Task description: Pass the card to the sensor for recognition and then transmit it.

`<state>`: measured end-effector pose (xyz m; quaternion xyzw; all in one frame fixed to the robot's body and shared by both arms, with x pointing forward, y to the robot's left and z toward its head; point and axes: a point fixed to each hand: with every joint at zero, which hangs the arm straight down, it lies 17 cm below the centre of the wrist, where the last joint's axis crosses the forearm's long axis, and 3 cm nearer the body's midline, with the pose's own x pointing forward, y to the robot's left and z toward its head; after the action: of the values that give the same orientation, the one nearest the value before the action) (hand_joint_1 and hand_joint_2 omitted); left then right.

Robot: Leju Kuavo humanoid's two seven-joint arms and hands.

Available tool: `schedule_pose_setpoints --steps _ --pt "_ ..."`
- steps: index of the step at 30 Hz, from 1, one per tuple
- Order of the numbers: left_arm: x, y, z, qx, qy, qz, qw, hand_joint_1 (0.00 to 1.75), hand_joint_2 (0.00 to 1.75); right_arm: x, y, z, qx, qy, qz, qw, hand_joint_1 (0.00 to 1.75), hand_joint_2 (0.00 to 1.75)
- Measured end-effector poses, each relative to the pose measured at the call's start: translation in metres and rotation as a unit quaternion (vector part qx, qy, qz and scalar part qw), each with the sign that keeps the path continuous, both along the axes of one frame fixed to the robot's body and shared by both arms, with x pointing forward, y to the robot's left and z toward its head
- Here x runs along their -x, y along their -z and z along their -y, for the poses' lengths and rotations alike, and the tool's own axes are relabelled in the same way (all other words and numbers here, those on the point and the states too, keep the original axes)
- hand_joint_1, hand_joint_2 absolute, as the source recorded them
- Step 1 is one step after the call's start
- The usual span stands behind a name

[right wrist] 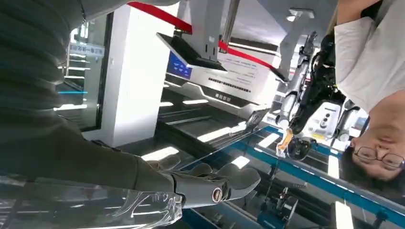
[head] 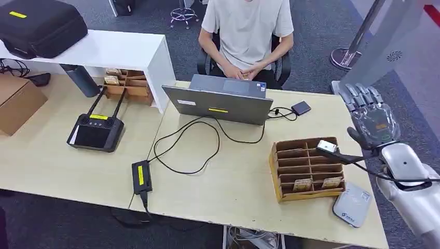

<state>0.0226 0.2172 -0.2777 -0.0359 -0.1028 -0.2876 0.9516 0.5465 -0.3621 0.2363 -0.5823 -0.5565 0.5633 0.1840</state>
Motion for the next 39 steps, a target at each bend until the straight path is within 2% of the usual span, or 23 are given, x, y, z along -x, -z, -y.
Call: schedule_pose_setpoints --steps 8,16,20,29,39 --pt "0.001 0.000 0.000 0.001 -0.009 0.000 1.000 0.00 1.75 0.001 -0.011 -0.005 0.008 -0.017 0.000 1.000 0.00 1.75" --pt "0.003 0.000 -0.001 0.001 -0.025 0.001 1.000 0.00 1.75 0.006 -0.040 -0.013 0.014 -0.036 0.005 0.999 0.00 1.75" --pt "0.004 0.000 -0.001 0.004 -0.035 0.003 0.999 0.00 1.75 0.007 -0.045 -0.015 0.014 -0.038 -0.032 0.999 0.00 1.75" --pt "0.006 0.000 -0.002 0.009 -0.065 0.003 0.998 0.00 1.75 0.007 -0.041 -0.021 0.006 -0.026 -0.157 0.987 0.00 1.75" --pt "0.007 0.000 -0.003 0.010 -0.083 0.003 0.996 0.00 1.75 0.013 -0.035 -0.036 -0.006 -0.041 -0.194 0.980 0.00 1.75"
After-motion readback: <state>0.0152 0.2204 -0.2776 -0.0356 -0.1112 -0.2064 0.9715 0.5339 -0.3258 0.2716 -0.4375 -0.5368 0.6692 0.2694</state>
